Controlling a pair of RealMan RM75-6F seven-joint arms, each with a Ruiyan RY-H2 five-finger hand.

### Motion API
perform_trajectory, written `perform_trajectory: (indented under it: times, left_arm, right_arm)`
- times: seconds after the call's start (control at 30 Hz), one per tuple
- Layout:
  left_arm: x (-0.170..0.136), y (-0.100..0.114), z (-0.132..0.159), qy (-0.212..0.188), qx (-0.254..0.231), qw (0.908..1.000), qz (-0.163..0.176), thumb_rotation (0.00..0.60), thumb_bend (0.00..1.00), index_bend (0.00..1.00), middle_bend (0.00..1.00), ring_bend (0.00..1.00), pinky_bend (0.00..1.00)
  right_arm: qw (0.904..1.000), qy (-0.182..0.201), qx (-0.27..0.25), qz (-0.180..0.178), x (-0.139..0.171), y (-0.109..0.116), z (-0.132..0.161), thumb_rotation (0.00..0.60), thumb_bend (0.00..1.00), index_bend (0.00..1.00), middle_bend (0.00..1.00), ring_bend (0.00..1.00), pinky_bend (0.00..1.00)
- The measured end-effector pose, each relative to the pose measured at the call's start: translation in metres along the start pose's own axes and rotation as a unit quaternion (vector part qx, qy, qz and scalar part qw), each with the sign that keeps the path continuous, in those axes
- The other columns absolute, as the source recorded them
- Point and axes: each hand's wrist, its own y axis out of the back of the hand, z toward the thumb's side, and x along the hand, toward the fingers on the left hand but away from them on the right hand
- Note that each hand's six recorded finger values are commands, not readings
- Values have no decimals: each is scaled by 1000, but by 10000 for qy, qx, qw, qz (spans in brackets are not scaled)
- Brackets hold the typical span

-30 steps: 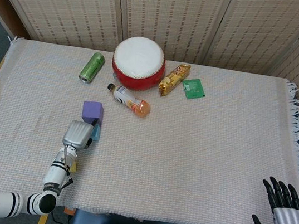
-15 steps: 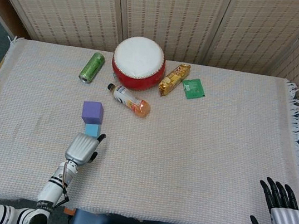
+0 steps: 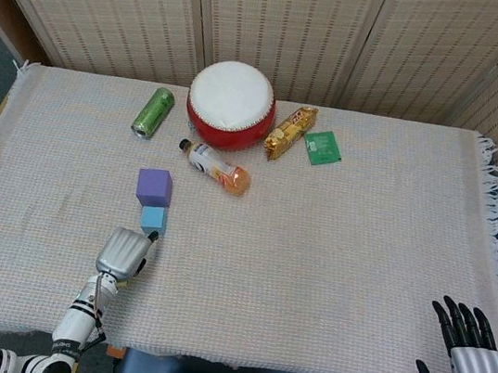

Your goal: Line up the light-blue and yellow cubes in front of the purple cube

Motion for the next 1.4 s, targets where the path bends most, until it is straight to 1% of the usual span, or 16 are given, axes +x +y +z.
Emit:
perform_trajectory:
  times: [0.1,0.23,0.4,0.53,0.73,1.4]
  left_arm:
    - [1,-4,-2,35,43,9999,-143,600,395,278,1000,1000,1000]
    - [5,-9,-1,45,-47,9993,-377,600,396,250,1000,1000,1000]
    - [9,-12,2,-2,-89,9986,-518,600,395,198,1000,1000,1000]
    - [13,-8,3,13,-168,9986,-501,600,394,188,1000,1000,1000]
    - [13,-6,0,48,-145,9988,-472,600,395,192,1000,1000,1000]
    - [23,-7,-10,233,-140,9982,-536,600,396,202,1000,1000,1000]
  right_arm:
    - [10000,-9,7,12,-1,-1,0,465,26,0,0,0,0]
    - [10000,-8,16,29,-1,-2,1,465,26,0,0,0,0]
    - [10000,-42,17,20,-2,-1,-1,465,26,0,0,0,0]
    - [10000,-36,29,39,-2,-2,-1,465,26,0,0,0,0]
    - [10000,-56,22,25,-2,-1,-2,465,26,0,0,0,0]
    - [10000,-76,33,40,-3,-1,-2,464,26,0,0,0,0]
